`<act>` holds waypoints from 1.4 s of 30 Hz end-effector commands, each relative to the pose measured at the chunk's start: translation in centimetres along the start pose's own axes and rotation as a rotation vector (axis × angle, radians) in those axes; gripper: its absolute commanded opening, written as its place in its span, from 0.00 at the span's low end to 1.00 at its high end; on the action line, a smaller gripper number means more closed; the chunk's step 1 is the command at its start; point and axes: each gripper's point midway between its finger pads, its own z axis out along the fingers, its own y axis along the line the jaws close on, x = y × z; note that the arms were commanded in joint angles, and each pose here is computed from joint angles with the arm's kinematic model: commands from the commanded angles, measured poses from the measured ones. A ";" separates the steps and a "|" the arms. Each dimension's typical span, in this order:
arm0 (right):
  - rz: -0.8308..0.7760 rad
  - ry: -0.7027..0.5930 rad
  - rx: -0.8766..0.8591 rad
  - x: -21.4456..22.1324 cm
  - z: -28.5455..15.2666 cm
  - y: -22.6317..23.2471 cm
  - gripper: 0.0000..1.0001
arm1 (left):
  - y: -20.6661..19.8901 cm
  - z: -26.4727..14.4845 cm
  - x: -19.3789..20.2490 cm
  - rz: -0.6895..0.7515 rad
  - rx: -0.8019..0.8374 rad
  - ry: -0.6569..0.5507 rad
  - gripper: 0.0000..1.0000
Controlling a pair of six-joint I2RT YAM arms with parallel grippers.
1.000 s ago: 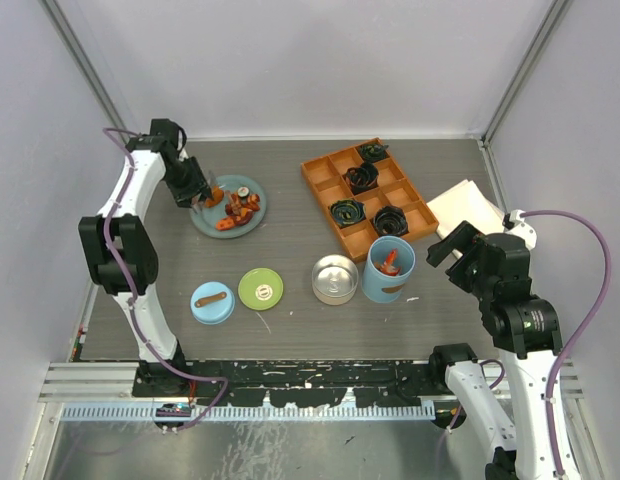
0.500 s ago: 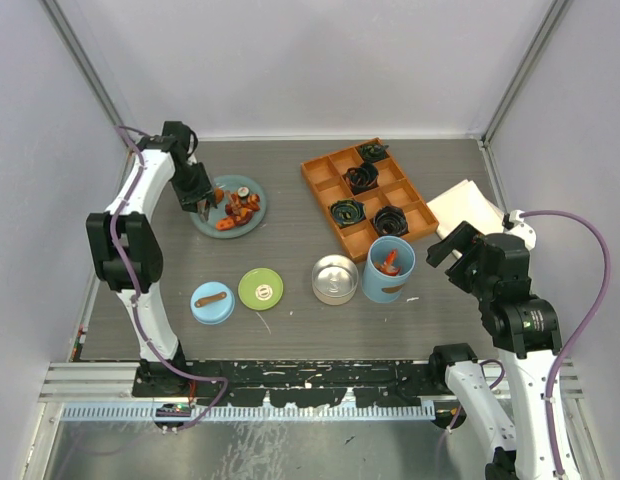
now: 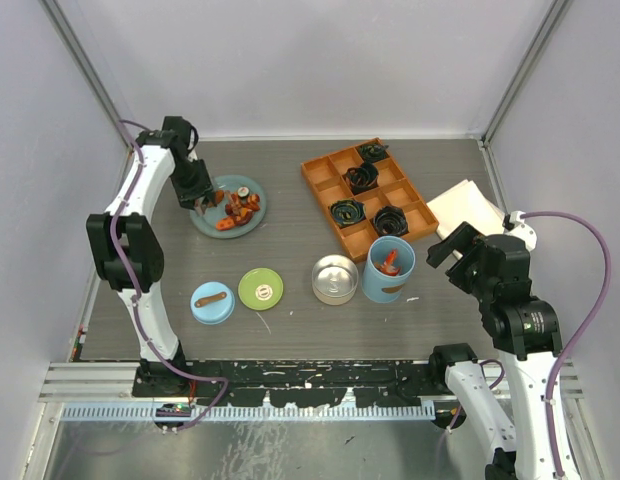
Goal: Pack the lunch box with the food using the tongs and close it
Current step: Pick up the fake food from the plate.
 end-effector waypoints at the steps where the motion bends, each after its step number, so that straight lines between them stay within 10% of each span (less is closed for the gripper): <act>1: 0.001 -0.051 -0.025 -1.2 -0.1 0.6 1.00 | -0.4 -0.9 -0.5 0.031 0.004 -0.012 0.44; 42: 0.010 -0.057 -0.046 -1.2 -0.5 0.9 1.00 | -0.2 -1.5 2.9 0.149 0.062 0.115 0.29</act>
